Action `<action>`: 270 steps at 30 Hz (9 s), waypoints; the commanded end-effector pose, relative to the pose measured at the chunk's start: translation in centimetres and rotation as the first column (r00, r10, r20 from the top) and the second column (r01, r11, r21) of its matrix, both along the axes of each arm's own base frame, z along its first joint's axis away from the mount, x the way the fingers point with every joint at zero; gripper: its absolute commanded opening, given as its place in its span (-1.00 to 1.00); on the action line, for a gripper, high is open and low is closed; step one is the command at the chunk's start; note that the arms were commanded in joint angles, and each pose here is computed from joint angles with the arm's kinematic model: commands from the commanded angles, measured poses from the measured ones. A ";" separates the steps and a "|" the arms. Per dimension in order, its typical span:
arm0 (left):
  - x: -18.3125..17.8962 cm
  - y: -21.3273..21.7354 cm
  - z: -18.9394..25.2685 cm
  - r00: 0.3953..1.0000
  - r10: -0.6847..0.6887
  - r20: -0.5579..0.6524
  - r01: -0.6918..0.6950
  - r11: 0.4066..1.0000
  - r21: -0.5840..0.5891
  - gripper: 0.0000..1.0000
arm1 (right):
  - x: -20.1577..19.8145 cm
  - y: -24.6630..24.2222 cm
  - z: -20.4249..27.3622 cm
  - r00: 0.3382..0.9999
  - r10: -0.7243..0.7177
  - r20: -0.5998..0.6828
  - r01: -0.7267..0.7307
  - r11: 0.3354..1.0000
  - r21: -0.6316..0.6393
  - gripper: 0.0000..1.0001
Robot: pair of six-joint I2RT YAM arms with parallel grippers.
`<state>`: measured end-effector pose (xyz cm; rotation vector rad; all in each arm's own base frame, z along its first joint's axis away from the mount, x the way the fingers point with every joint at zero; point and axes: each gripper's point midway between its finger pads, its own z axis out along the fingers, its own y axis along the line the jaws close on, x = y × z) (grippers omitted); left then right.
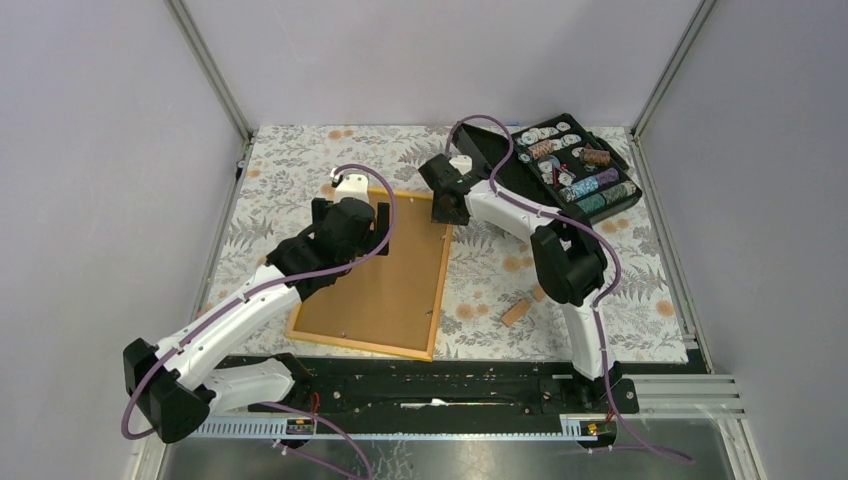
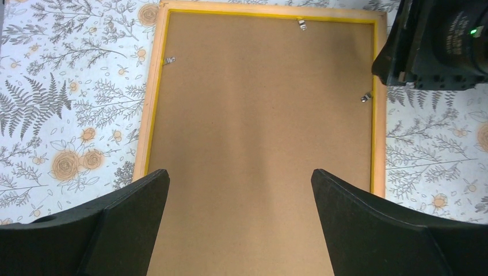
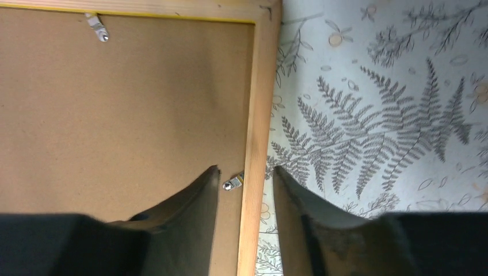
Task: Put the photo into the frame
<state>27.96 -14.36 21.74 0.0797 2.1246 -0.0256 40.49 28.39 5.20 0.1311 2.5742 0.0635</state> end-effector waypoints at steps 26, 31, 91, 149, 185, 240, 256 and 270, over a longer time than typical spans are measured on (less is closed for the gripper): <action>-1.7 -7.3 -9.4 0.931 -0.089 -0.355 -0.067 0.912 -0.404 0.97 | -14.6 -3.2 12.1 0.884 0.364 0.294 -0.453 0.824 0.341 0.89; -3.2 -10.7 -13.5 0.878 -0.127 -0.461 -0.048 0.936 -0.349 0.97 | -16.7 -4.7 13.7 0.855 0.365 0.368 -0.490 0.802 0.341 0.97; -0.2 -16.1 -8.5 0.935 -0.223 -0.277 0.224 0.974 -0.028 -1.00 | -21.2 -12.6 14.1 0.901 0.159 0.403 -0.304 0.895 0.325 0.99; 2.1 -17.0 -1.0 0.933 -0.333 -0.140 0.277 0.908 -0.314 -1.00 | -17.6 7.5 7.1 0.978 -0.193 0.081 0.051 0.596 0.801 0.19; -3.3 0.6 19.4 0.924 0.063 0.378 0.096 0.916 -0.389 0.53 | -15.2 9.4 16.0 0.822 0.251 0.511 -0.472 0.802 0.365 -1.00; -7.7 11.0 24.4 0.774 0.318 0.547 -0.041 0.888 -0.457 0.57 | -11.5 12.1 17.7 0.242 0.962 0.125 -0.559 0.243 -0.793 -1.00; -8.0 11.5 23.8 0.771 0.324 0.548 -0.051 0.890 -0.454 0.58 | -14.7 16.6 8.7 -0.103 0.993 0.050 -0.443 -0.001 -0.896 -1.00; -8.1 11.9 23.1 0.770 0.329 0.546 -0.061 0.890 -0.451 0.59 | -19.6 17.1 -0.4 -0.258 0.964 -0.066 -0.380 -0.164 -0.910 -0.81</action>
